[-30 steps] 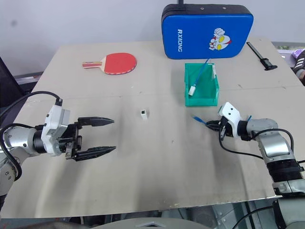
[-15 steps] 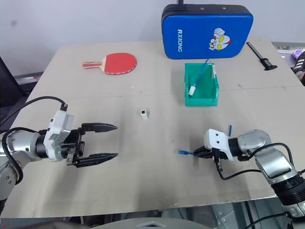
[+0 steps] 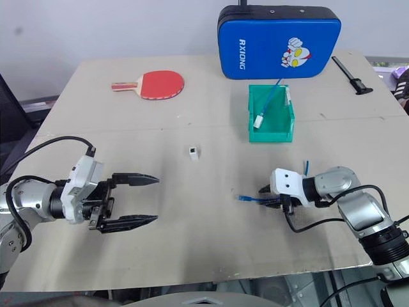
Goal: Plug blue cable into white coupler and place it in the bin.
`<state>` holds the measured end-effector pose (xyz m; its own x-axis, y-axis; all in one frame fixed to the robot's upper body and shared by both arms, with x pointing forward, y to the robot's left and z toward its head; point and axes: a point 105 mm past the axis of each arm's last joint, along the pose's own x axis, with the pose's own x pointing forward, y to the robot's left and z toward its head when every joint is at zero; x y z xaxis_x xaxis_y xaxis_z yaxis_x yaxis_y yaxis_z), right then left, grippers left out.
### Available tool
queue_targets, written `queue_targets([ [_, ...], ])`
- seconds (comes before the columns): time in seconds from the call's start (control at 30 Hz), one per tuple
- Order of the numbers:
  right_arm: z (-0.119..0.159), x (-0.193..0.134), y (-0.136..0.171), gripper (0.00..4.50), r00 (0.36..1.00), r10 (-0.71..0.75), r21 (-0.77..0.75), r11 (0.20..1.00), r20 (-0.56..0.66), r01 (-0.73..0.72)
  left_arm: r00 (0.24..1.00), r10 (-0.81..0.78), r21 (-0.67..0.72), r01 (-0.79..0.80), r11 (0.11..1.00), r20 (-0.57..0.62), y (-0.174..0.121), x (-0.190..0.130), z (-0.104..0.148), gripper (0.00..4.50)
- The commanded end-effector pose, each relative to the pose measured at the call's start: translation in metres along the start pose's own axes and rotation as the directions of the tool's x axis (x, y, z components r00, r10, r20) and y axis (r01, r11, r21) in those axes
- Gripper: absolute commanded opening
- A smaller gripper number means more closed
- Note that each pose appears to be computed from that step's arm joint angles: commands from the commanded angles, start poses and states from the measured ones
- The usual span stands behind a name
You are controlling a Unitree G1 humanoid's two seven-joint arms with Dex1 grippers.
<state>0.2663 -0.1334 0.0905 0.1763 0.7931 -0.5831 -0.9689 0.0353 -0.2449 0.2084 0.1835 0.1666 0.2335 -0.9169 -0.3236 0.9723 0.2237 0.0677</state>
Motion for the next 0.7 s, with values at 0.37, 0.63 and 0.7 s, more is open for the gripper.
queue_targets([
  [0.37,0.017,-0.073,0.031,4.46,0.942,-0.257,0.252,0.947,0.218,0.200,0.998,-0.062,0.078,0.061,0.995,0.015,0.004,0.081,-0.005,4.50],
  [0.63,-0.009,-0.094,0.081,4.46,0.897,-0.380,0.348,0.891,0.226,0.290,0.988,-0.116,0.170,0.132,0.976,-0.101,0.011,0.155,-0.028,4.50],
  [0.7,-0.015,-0.099,0.087,4.46,0.900,-0.392,0.340,0.887,0.193,0.313,0.980,-0.167,0.194,0.185,0.963,-0.108,0.010,0.168,-0.028,4.50],
])
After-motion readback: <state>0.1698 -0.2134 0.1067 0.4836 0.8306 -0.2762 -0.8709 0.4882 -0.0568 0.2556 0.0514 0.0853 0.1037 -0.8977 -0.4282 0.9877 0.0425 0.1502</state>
